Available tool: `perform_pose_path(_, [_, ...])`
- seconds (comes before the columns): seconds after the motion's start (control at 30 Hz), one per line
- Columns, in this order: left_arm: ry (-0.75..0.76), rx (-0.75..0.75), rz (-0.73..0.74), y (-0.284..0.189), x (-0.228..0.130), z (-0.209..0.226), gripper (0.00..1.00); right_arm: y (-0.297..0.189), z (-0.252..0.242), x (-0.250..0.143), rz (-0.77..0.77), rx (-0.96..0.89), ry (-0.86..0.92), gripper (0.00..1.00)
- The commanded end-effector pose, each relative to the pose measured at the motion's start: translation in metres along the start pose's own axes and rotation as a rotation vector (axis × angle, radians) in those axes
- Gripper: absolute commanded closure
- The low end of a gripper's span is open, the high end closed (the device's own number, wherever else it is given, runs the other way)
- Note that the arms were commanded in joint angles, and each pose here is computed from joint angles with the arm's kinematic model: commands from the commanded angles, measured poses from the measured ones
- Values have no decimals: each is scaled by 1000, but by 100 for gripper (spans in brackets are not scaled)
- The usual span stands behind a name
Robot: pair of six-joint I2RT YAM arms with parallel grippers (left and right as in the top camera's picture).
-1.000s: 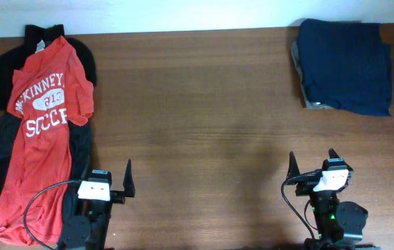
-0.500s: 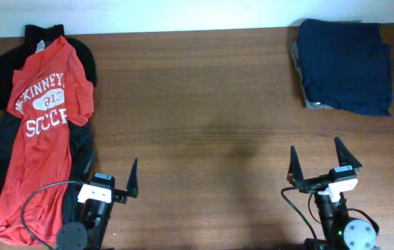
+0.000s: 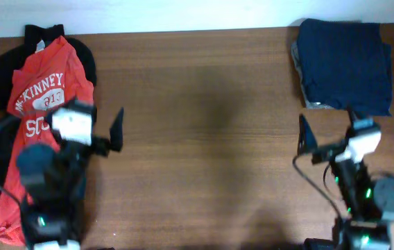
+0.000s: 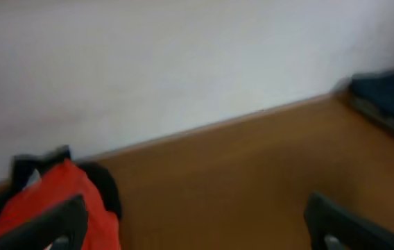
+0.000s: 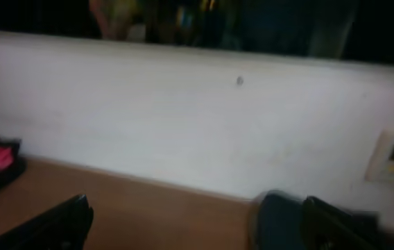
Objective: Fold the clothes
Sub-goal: 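Reach the left gripper to the red t-shirt and grasp its top edge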
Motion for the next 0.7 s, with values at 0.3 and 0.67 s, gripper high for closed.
perform_pose_path(0.3, [-99,15,446,126,21,46,1,113,-25,9,423,264,223,1])
perform_pose_path(0.67, [-110,79,520,183,-10,77,1,152,-7,-38,541,416,328,1])
Point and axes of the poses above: each gripper's point midway between its finger pads, its own y axis out along the fingers, its own z axis along the line the jaws close on, x = y × z, the point moved 6 cm from there along -y, back along the fingers, and after that the axes turned 12 degrees about -y, right-handed, at the moved point
